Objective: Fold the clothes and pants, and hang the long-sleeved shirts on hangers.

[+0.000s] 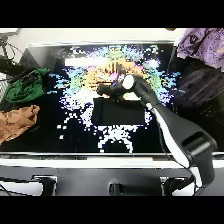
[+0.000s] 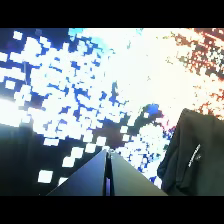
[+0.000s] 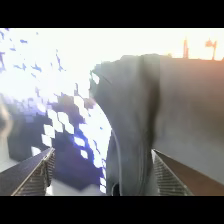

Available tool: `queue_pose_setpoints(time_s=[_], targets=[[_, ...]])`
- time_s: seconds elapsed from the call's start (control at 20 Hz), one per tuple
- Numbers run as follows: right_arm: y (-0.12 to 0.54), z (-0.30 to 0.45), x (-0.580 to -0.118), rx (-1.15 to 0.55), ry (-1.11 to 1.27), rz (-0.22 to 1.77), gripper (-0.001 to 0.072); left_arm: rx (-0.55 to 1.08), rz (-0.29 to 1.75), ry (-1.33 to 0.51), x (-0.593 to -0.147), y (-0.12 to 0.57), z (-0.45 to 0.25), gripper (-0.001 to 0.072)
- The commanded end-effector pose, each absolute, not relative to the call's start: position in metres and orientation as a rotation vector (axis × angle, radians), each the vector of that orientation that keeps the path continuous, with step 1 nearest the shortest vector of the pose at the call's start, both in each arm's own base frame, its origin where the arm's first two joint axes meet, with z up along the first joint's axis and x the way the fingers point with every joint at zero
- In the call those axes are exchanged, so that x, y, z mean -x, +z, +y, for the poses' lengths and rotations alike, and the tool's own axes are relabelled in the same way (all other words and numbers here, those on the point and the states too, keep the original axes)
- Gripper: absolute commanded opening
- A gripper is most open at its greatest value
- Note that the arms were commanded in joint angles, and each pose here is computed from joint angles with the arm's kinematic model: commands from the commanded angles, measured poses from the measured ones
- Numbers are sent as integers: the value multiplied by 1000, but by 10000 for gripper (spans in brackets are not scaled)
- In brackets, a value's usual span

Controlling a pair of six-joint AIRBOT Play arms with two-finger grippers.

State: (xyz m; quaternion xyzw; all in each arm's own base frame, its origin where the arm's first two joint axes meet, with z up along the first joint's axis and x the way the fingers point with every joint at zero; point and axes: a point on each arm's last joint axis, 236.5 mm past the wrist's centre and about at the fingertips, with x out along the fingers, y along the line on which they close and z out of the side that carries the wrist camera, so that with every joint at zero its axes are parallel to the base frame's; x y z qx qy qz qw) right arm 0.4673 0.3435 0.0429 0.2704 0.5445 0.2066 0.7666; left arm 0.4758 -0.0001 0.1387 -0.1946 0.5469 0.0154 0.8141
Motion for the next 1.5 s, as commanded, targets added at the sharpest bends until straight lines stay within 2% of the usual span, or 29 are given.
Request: queue_pose_setpoints(time_s=[0.0,0.2,0.3,0.4,0.6,0.75,0.9,0.95,1.05,1.1,1.2,1.3,1.35,1.45], targets=[[98,279,-487,-578,434,1107,684,416,1166,34,-476,139,1,16],[108,134,-478,-471,340,1179,679,416,1166,34,-476,139,1,15],[86,67,-466,-492,277,1250,664,416,1165,34,-476,139,1,16],[54,35,-450,-596,266,1313,662,416,1166,34,-476,139,1,15],[-15,45,-426,-816,332,1354,660,416,1165,34,-476,139,1,16],[-52,71,-424,-878,361,1355,657,416,1165,34,-476,139,1,16],[-81,99,-425,-871,371,1398,653,416,1165,34,-476,139,1,16],[-87,109,-427,-870,374,1403,607,416,1165,35,-476,139,1,16],[-95,128,-429,-867,387,1407,564,416,1165,35,-476,139,1,16],[-97,136,-429,-858,396,1408,482,416,1165,34,-476,139,1,17],[-97,148,-426,-838,413,1418,383,416,1166,34,-476,139,1,16],[-97,158,-422,-830,427,1432,108,416,1165,35,-476,139,1,16],[-94,159,-424,-850,420,1429,29,420,1166,36,-476,139,0,16],[-73,163,-437,-887,448,1382,28,420,1166,36,-476,139,0,16]])
